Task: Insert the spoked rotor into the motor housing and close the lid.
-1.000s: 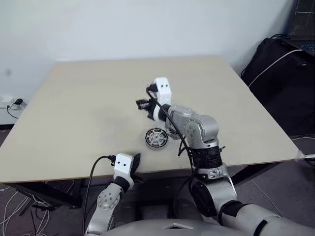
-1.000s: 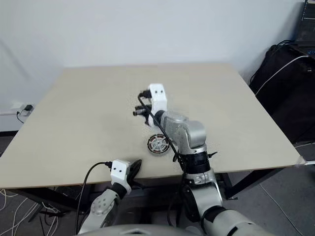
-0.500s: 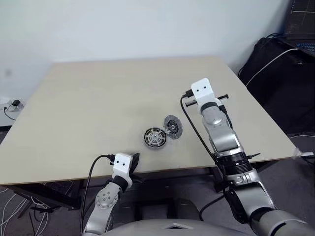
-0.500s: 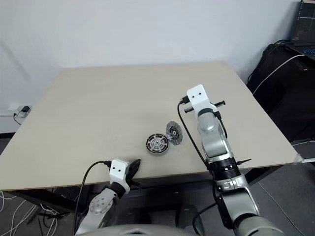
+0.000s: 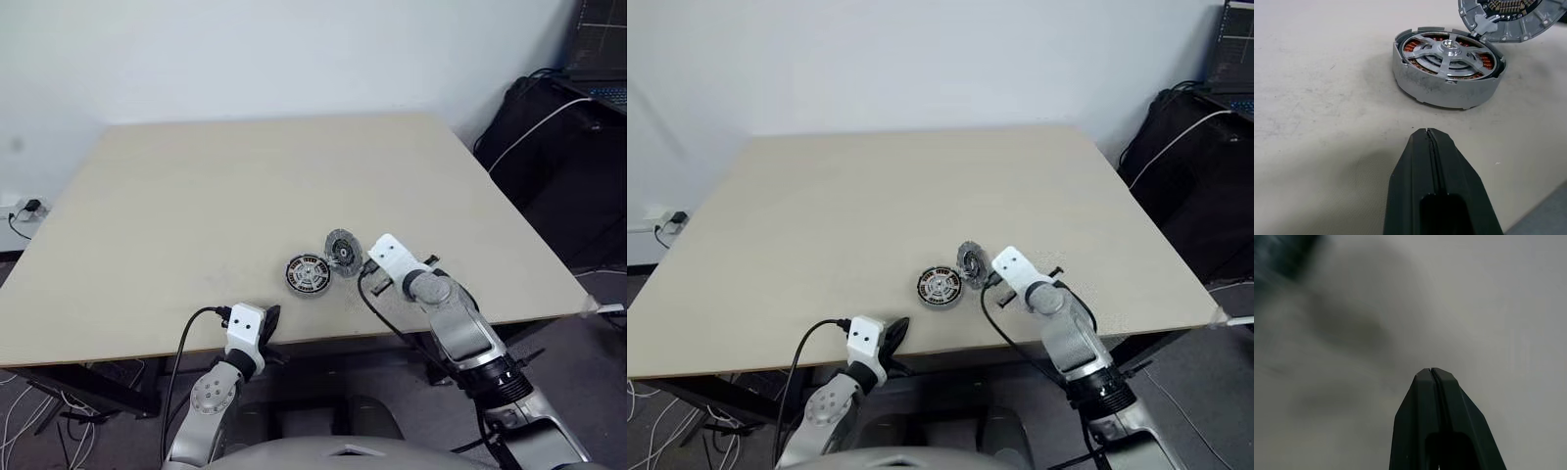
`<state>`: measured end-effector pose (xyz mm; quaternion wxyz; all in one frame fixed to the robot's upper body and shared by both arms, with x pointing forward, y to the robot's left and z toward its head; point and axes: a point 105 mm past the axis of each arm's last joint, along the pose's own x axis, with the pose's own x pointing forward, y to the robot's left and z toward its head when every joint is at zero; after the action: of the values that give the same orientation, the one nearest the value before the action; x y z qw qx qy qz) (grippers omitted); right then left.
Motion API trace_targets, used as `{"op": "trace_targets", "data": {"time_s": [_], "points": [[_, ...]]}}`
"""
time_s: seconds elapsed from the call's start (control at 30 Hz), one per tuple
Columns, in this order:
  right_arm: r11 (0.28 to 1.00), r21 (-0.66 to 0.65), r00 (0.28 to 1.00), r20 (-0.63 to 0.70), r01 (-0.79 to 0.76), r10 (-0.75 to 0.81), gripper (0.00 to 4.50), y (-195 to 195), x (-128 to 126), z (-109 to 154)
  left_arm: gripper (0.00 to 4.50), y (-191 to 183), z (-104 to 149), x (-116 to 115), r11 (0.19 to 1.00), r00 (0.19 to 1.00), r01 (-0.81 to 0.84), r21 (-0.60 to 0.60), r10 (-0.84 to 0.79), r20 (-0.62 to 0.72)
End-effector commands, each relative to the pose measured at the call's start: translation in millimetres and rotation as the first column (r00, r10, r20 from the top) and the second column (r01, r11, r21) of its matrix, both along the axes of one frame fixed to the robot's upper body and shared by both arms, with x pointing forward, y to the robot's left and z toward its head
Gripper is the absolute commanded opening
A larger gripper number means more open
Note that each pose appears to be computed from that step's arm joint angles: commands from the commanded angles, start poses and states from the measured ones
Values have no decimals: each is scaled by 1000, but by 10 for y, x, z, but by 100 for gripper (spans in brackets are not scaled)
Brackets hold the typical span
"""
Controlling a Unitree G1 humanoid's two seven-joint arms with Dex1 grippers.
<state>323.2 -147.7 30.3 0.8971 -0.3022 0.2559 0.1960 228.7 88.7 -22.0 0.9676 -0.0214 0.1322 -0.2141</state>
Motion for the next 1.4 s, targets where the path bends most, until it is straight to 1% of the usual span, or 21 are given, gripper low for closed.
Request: {"op": "trace_targets", "data": {"time_s": [0.03, 0.1, 0.17, 0.33, 0.43, 0.73, 0.87, 1.0, 1.23, 1.3, 1.4], "points": [[988, 147, 999, 20, -38, 35, 2, 162, 24, 243, 0, -14, 156, 57, 1000, 999, 7, -16, -6, 54], [972, 225, 998, -2, -65, 67, 2, 255, -2, 302, 0, -8, 161, 60, 1000, 998, 2, -19, -1, 55], [949, 290, 991, -22, -121, 133, 2, 365, -57, 374, 0, 3, 166, 61, 1000, 998, -4, -21, 5, 56], [901, 380, 971, -23, -211, 237, 2, 553, -138, 521, 0, 24, 167, 63, 1000, 998, -9, -19, 10, 56], [889, 387, 961, -26, -245, 276, 2, 635, -162, 528, 0, 27, 171, 67, 1000, 998, -10, -18, 11, 58], [870, 412, 949, -38, -269, 312, 2, 810, -148, 490, 0, 65, 176, 67, 1000, 998, -23, -11, 24, 59], [869, 421, 945, -72, -261, 319, 2, 841, -146, 399, 0, 89, 179, 64, 1000, 998, -29, -7, 30, 59], [862, 441, 935, -122, -250, 334, 2, 952, -150, 246, 0, 82, 185, 73, 1000, 998, -27, -7, 28, 60], [870, 439, 925, -185, -223, 331, 2, 1074, -106, 19, 0, 70, 196, 81, 1000, 998, -22, -7, 22, 63], [869, 442, 927, -180, -223, 330, 2, 1089, -84, 21, 0, 70, 199, 81, 1000, 998, -23, -6, 23, 63], [832, 488, 929, -106, -263, 356, 2, 1107, -57, 179, 0, 79, 204, 72, 1000, 998, -28, -6, 28, 64]]}}
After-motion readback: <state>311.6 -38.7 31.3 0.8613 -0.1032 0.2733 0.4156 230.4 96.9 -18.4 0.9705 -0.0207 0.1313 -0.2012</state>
